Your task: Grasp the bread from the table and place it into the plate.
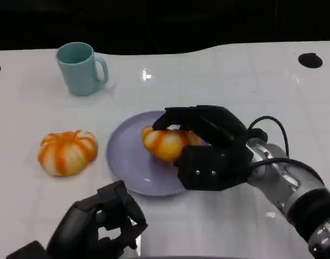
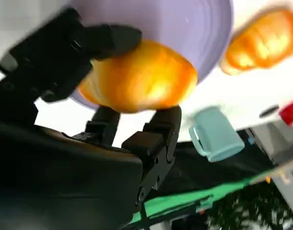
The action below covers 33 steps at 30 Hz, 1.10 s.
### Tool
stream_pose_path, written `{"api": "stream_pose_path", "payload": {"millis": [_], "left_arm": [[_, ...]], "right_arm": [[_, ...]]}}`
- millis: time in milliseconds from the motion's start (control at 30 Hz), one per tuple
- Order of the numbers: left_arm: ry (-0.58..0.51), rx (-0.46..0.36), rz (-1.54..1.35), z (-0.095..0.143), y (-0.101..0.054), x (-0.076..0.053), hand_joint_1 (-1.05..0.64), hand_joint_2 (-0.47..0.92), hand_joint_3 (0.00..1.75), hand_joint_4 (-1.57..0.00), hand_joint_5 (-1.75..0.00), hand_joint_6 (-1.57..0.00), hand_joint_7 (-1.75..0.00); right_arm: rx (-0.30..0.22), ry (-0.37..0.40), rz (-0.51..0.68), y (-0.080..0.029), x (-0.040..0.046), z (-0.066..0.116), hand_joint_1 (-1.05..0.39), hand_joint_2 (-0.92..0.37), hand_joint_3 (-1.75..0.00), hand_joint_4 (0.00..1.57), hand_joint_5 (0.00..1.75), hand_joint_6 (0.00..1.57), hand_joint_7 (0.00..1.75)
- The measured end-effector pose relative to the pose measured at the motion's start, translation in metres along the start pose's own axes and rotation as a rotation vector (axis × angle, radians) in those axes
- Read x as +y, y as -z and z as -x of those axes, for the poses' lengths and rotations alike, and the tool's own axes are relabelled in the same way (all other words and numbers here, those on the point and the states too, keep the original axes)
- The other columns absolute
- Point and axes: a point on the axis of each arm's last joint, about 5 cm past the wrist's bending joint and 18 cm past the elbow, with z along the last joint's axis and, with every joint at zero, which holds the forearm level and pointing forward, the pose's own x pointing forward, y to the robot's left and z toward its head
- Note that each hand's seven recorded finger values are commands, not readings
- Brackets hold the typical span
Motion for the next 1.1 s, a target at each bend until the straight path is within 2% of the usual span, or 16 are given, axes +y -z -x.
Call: {"api": "stream_pose_path", "payload": {"millis": [167, 267, 400, 500, 700, 833, 933, 1033, 1100], "left_arm": [[0.006, -0.004, -0.004, 0.000, -0.001, -0.001, -0.54, 0.92, 0.31, -0.67, -1.75, -0.59, -1.55], [0.005, -0.003, -0.007, 0.001, -0.001, -0.002, -0.55, 0.92, 0.31, -0.67, -1.75, -0.60, -1.55], [0.006, -0.004, -0.009, 0.001, -0.002, -0.002, -0.55, 0.92, 0.32, -0.68, -1.75, -0.60, -1.55], [0.006, -0.009, -0.011, 0.001, -0.001, -0.002, -0.54, 0.92, 0.32, -0.68, -1.75, -0.60, -1.55], [0.009, -0.016, -0.014, 0.001, -0.002, -0.003, -0.53, 0.92, 0.31, -0.69, -1.75, -0.60, -1.54], [0.009, -0.018, -0.015, 0.001, -0.002, -0.003, -0.51, 0.92, 0.32, -0.69, -1.75, -0.60, -1.55], [0.009, -0.019, -0.013, 0.001, -0.002, -0.002, -0.51, 0.92, 0.32, -0.69, -1.75, -0.60, -1.56], [0.007, -0.021, -0.009, 0.001, -0.002, -0.002, -0.51, 0.92, 0.33, -0.69, -1.75, -0.60, -1.57], [0.008, -0.020, -0.008, 0.001, -0.002, -0.003, -0.52, 0.92, 0.33, -0.69, -1.75, -0.59, -1.56]], "right_arm": [[-0.010, -0.057, 0.040, -0.002, -0.0088, 0.002, -0.63, -0.92, -0.23, 0.00, 0.23, 0.13, 0.00], [-0.016, -0.098, 0.051, -0.003, -0.0101, 0.005, -0.67, -0.92, -0.26, 0.00, 0.15, 0.10, 0.00], [0.000, -0.144, 0.054, -0.005, -0.0136, 0.011, -0.70, -0.92, -0.28, 0.01, 0.14, 0.10, 0.01], [-0.009, -0.152, 0.046, -0.005, -0.0146, 0.017, -0.72, -0.92, -0.28, 0.01, 0.14, 0.08, 0.00], [-0.034, -0.095, 0.010, -0.002, -0.0171, 0.035, -0.70, -0.92, -0.25, 0.02, 0.18, 0.08, 0.01], [-0.055, -0.041, 0.014, 0.001, -0.0210, 0.054, -0.66, -0.92, -0.23, 0.08, 0.24, 0.14, 0.04], [-0.073, 0.009, 0.004, 0.004, -0.0204, 0.068, -0.63, -0.92, -0.21, 0.15, 0.31, 0.20, 0.07], [-0.085, 0.064, -0.024, 0.006, -0.0186, 0.082, -0.58, -0.92, -0.19, 0.21, 0.52, 0.31, 0.11], [-0.092, 0.105, -0.038, 0.007, -0.0165, 0.090, -0.53, -0.92, -0.17, 0.32, 0.65, 0.43, 0.16]]}}
